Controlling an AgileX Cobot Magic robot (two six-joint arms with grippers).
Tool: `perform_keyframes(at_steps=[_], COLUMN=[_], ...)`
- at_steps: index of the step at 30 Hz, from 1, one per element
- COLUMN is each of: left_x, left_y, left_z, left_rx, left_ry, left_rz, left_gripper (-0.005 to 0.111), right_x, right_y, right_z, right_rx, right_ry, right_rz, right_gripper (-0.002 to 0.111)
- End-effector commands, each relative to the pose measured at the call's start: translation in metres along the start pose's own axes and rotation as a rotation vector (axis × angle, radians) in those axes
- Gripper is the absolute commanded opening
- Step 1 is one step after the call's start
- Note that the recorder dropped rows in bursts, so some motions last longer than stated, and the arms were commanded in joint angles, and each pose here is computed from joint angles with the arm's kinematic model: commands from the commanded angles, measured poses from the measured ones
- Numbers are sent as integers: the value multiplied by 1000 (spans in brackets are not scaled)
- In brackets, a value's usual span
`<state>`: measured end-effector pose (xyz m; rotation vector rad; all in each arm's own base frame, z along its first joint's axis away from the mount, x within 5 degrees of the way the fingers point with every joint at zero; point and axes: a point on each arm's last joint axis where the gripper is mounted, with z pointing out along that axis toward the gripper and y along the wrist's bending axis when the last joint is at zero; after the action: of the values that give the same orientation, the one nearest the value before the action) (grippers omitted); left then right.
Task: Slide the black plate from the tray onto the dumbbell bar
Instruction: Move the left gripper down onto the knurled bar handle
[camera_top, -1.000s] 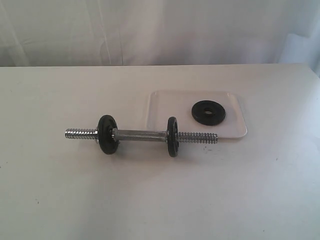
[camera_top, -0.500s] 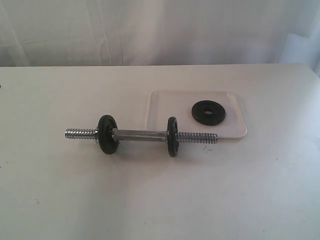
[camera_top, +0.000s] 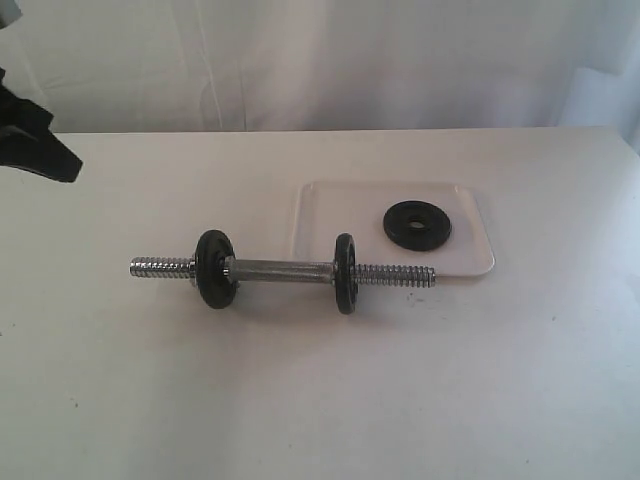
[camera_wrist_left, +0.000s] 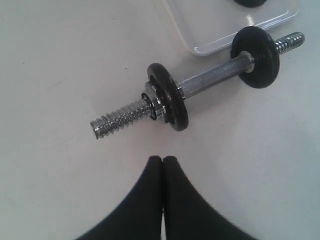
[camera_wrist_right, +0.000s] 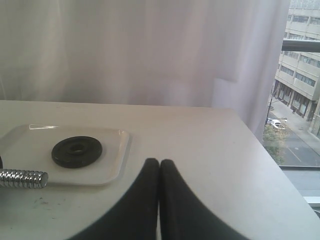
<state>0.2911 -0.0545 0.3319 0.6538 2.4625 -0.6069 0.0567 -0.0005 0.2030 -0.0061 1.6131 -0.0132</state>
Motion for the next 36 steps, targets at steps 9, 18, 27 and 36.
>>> perform_keyframes(at_steps=[9, 18, 27, 36], left_x=[-27, -56, -66, -64], left_y=[16, 10, -12, -28], left_z=[32, 88, 142, 181], left_rx=[187, 262, 355, 444], left_ry=[65, 109, 70, -3], left_rz=[33, 180, 510, 683], left_gripper=[0, 35, 52, 52], right_x=[1, 2, 2, 2], right_y=[0, 0, 0, 0], right_z=[0, 0, 0, 0], right_rx=[2, 2, 2, 2], right_ry=[-2, 0, 0, 5], right_rz=[3, 3, 3, 3], right_gripper=[0, 0, 0, 0])
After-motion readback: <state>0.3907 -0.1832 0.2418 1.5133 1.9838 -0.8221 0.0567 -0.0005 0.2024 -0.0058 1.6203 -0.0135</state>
